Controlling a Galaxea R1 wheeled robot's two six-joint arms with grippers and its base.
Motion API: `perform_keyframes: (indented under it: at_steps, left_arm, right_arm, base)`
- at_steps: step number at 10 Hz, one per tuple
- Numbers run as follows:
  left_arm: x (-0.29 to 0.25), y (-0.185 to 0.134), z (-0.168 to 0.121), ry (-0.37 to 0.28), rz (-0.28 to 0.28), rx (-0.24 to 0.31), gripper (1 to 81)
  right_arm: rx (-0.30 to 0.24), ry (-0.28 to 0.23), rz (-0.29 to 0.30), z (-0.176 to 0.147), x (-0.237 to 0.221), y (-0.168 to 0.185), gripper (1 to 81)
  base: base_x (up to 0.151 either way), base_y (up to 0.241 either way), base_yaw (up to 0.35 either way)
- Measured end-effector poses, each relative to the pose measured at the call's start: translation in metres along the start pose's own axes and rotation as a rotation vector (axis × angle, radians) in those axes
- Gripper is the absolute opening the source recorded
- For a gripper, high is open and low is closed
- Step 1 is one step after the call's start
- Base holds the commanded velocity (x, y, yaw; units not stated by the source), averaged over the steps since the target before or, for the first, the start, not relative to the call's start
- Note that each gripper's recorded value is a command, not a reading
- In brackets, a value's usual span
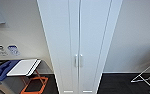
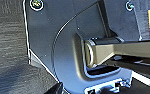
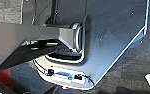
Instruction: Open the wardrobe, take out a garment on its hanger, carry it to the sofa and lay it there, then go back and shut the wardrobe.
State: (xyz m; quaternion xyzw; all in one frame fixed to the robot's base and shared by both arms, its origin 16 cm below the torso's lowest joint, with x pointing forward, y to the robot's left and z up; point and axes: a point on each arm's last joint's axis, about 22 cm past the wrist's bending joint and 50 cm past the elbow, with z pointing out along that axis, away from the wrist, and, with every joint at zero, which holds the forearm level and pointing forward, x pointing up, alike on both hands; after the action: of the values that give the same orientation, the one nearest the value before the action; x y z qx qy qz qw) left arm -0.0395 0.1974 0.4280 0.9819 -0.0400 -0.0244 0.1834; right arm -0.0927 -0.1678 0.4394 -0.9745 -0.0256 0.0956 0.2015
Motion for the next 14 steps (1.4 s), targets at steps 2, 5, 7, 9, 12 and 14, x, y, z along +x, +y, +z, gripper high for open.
perform_keyframes:
  at_steps: [2,5,7,9,12,14]
  left_arm:
    - [-0.006,0.001,0.000,-0.008,-0.003,-0.001,81.1]
    - [-0.008,0.001,0.000,-0.010,-0.002,-0.001,81.1]
    - [-0.008,0.001,0.000,-0.011,0.000,-0.001,81.1]
    - [-0.009,0.002,0.000,-0.012,0.000,-0.002,81.1]
    - [-0.008,0.003,0.000,-0.011,0.001,-0.003,81.1]
    - [-0.008,0.003,0.000,-0.011,0.002,-0.003,81.1]
  right_arm:
    - [-0.001,-0.004,0.002,0.000,-0.002,0.000,81.1]
    - [0.000,-0.001,0.002,0.000,-0.002,0.001,81.1]
    - [-0.001,0.000,0.002,0.000,-0.002,0.001,81.1]
    - [0.000,0.001,0.002,0.000,-0.001,0.000,81.1]
    - [0.001,0.001,0.001,0.000,-0.001,0.000,81.1]
    - [0.001,0.001,0.001,0.000,-0.001,0.000,81.1]
  base:
    - [0.114,0.000,0.000]
    - [0.116,0.000,0.000]
    - [0.115,0.000,0.000]
    - [0.116,0.000,0.000]
    - [0.116,0.000,0.000]
    - [0.112,0.000,0.000]
